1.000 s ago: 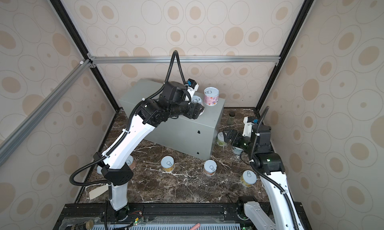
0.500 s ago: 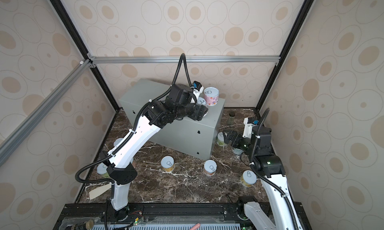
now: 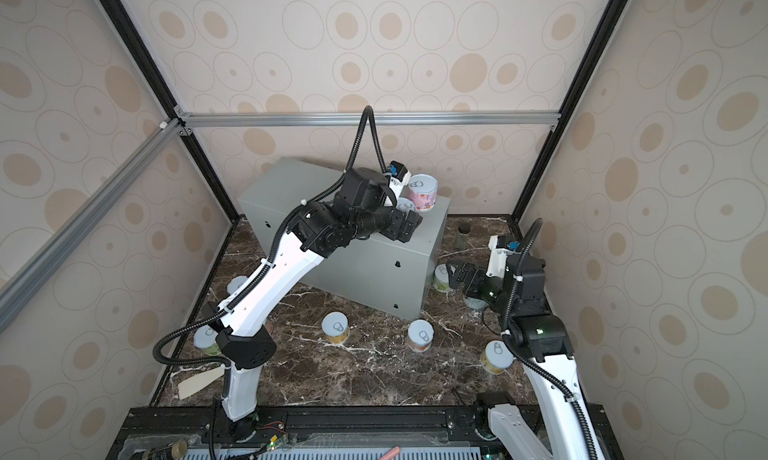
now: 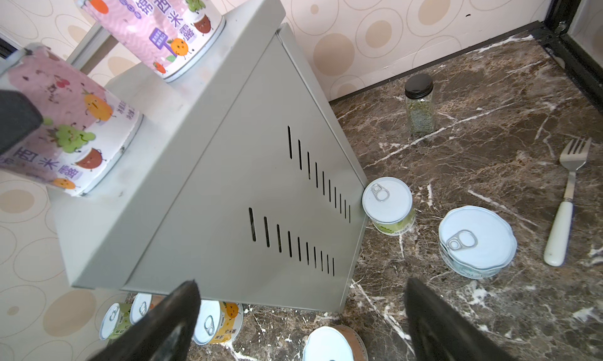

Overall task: Place and organize the canned foods onto the counter
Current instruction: 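Set the pink can beside the other pink can and open the left gripper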

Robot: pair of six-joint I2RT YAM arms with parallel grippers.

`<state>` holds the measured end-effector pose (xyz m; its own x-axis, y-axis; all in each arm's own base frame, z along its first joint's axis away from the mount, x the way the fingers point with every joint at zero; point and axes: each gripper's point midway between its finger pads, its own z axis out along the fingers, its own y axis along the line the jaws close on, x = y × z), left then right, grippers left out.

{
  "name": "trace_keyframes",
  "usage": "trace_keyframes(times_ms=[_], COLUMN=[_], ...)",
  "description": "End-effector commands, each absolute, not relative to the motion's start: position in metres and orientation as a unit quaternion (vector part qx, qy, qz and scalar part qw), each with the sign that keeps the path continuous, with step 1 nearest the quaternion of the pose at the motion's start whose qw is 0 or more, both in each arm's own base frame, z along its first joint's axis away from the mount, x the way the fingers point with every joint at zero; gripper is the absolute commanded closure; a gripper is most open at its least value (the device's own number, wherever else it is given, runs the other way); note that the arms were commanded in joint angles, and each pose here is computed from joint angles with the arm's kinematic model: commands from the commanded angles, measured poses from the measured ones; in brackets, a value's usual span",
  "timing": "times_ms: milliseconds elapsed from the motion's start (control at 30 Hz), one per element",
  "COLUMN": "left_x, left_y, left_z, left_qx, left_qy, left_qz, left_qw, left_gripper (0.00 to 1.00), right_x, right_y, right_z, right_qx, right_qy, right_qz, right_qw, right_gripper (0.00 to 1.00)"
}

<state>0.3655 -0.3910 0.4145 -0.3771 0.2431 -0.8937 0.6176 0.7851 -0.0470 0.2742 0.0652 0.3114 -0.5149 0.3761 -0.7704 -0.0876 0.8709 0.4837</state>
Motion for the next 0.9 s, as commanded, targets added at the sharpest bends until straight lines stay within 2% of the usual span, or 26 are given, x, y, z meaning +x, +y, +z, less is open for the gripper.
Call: trace_keyframes(times_ms=[0, 300, 567, 633, 767, 867], left_x=[0.355, 0.333, 0.314, 0.313, 0.308, 0.311], left_y=[-0.386, -0.348, -0.310, -0.298, -0.281, -0.273], left_z=[0.452, 0.495, 0.490, 0.485, 0.472, 0.461], left_qx=[0.266, 0.251, 0.233, 0.216, 0.194, 0.187], left_qy=[0.780, 0.760, 0.749, 0.747, 0.734, 0.733], left_qz=[-0.202, -0.197, -0.181, -0.175, -0.196, -0.203], left_qw=[0.529, 0.567, 0.594, 0.604, 0.621, 0.622], left_gripper=[0.05, 0.01, 0.02, 0.05, 0.21, 0.28], right_x=[0.267, 0.259, 0.247, 0.246, 0.245, 0.248], right_y=[0.064, 0.065, 0.061, 0.061, 0.063, 0.064], right_z=[0.324, 0.338, 0.352, 0.355, 0.361, 0.362], right_qx=[0.077, 0.074, 0.073, 0.073, 0.065, 0.063], right_qy=[0.833, 0.834, 0.834, 0.834, 0.830, 0.828], right_qz=[0.232, 0.237, 0.226, 0.225, 0.229, 0.231], right_qw=[0.496, 0.493, 0.498, 0.499, 0.504, 0.507], right_gripper=[0.00, 0.00, 0.00, 0.00, 0.00, 0.00])
